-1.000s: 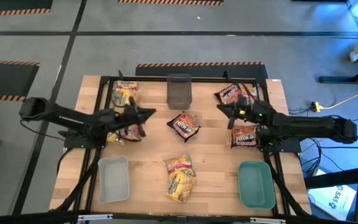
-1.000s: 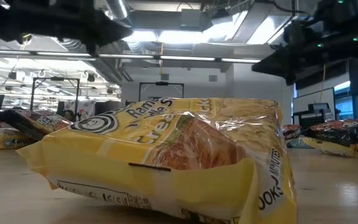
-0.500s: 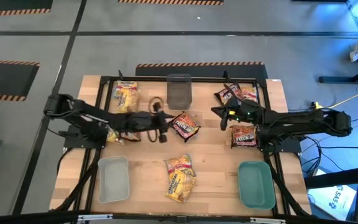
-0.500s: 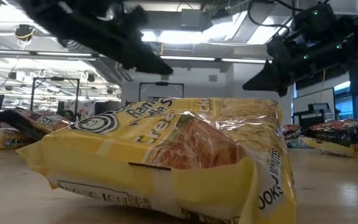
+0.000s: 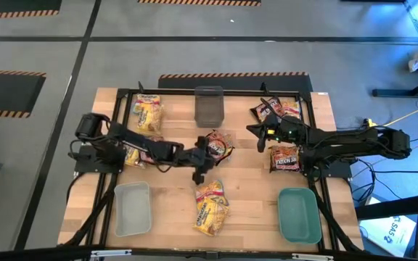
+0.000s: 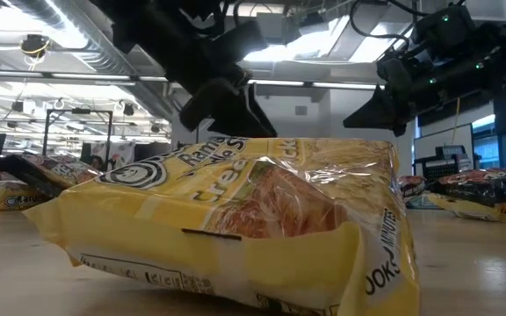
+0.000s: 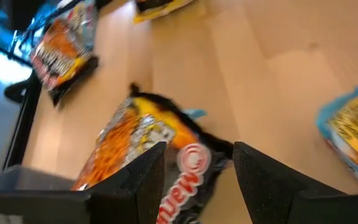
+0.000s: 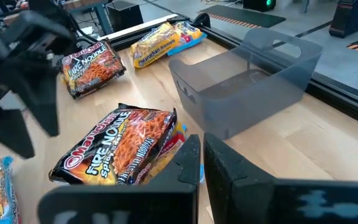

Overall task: Sort Maruchan noodles
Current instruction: Put the middle black noodle pack into the black bin

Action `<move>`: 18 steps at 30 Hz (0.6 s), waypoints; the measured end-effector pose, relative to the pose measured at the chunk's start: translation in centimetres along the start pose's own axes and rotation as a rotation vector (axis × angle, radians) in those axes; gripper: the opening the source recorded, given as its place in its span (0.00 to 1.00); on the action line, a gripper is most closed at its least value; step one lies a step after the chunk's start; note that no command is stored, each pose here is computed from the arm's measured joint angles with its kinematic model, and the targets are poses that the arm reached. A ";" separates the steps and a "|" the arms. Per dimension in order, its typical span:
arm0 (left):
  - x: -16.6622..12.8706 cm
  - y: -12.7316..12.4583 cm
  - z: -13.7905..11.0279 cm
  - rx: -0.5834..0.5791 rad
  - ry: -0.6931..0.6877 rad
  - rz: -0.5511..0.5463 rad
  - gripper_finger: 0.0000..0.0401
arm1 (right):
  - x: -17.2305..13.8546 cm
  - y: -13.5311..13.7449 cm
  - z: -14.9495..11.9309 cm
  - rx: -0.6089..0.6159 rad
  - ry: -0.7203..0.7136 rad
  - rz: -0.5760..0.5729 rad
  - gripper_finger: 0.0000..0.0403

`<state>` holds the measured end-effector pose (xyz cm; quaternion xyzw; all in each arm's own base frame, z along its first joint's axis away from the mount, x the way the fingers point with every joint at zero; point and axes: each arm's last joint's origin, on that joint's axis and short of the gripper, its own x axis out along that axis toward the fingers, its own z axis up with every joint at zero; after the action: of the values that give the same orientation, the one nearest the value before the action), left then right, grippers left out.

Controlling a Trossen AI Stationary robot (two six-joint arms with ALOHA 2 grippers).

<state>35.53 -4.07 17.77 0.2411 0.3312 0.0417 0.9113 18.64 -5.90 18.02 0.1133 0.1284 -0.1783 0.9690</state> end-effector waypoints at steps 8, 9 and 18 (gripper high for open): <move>2.2 -2.0 -1.6 0.080 0.094 0.017 0.46 | 0.0 0.0 0.0 0.000 -0.002 0.000 0.02; 2.5 -2.2 -1.9 0.101 0.112 0.035 0.46 | 0.0 0.0 0.0 0.000 -0.002 0.000 0.02; 4.5 -3.0 -3.0 0.222 0.165 0.204 0.46 | 0.0 0.0 0.1 0.000 -0.005 0.001 0.02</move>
<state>36.93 -4.40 11.76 0.3682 0.3811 0.1167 0.8400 18.65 -5.90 18.08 0.1130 0.1258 -0.1781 0.9694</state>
